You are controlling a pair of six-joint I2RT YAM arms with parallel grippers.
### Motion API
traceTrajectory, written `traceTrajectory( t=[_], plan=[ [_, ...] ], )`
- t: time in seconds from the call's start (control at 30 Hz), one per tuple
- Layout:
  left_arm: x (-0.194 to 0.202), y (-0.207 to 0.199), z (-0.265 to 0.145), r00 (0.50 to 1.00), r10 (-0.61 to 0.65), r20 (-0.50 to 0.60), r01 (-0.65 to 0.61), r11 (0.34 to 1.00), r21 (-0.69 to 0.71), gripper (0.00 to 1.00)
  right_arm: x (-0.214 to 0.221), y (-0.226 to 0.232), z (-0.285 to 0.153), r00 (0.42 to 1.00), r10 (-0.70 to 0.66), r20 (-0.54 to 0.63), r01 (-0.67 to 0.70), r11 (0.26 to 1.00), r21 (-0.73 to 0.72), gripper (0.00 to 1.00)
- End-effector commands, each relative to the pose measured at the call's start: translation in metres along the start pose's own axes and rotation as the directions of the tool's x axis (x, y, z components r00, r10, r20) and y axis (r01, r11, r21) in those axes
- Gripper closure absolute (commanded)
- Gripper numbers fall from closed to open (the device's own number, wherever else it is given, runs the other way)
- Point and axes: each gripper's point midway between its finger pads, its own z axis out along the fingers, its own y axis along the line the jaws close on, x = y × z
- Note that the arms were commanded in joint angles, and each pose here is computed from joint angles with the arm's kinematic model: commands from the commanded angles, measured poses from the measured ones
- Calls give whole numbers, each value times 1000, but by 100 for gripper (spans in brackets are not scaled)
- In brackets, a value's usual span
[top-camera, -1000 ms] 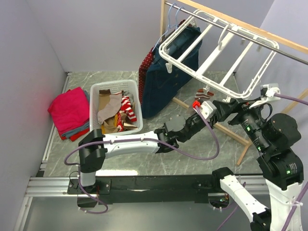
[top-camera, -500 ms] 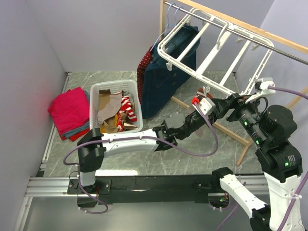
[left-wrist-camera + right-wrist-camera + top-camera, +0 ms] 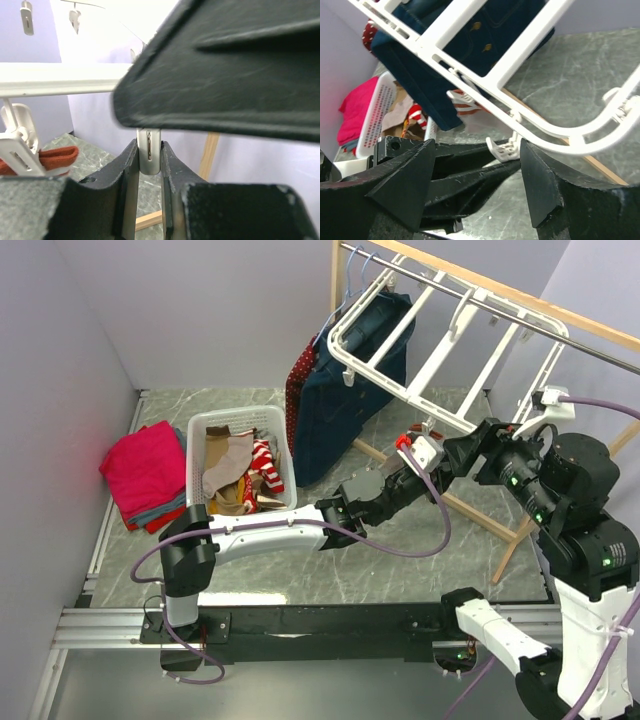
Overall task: Clip the socks to the hanger
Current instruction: Open the clamp at the hanger.
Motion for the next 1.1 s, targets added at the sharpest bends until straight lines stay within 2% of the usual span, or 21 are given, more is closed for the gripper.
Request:
traceTrajectory(
  t=[0.0, 0.17, 0.6, 0.87, 1.07],
  plan=[
    [-43, -8, -5, 996, -55, 75, 51, 998, 43, 87, -22, -22, -9, 996, -11, 91, -1, 992, 127, 27],
    [-44, -6, -6, 995, -63, 75, 60, 997, 44, 87, -12, -23, -1, 998, -23, 50, 16, 992, 126, 30],
    [-50, -9, -10, 994, -81, 78, 75, 994, 77, 87, -10, -14, 21, 997, -40, 68, 36, 998, 55, 35],
    [-48, -12, -8, 994, -85, 67, 79, 992, 95, 87, -19, -4, 28, 992, -52, 113, 54, 998, -12, 36],
    [-42, -14, -8, 995, -85, 51, 80, 992, 100, 87, -25, -5, 30, 989, -50, 142, 51, 999, -7, 43]
  ],
)
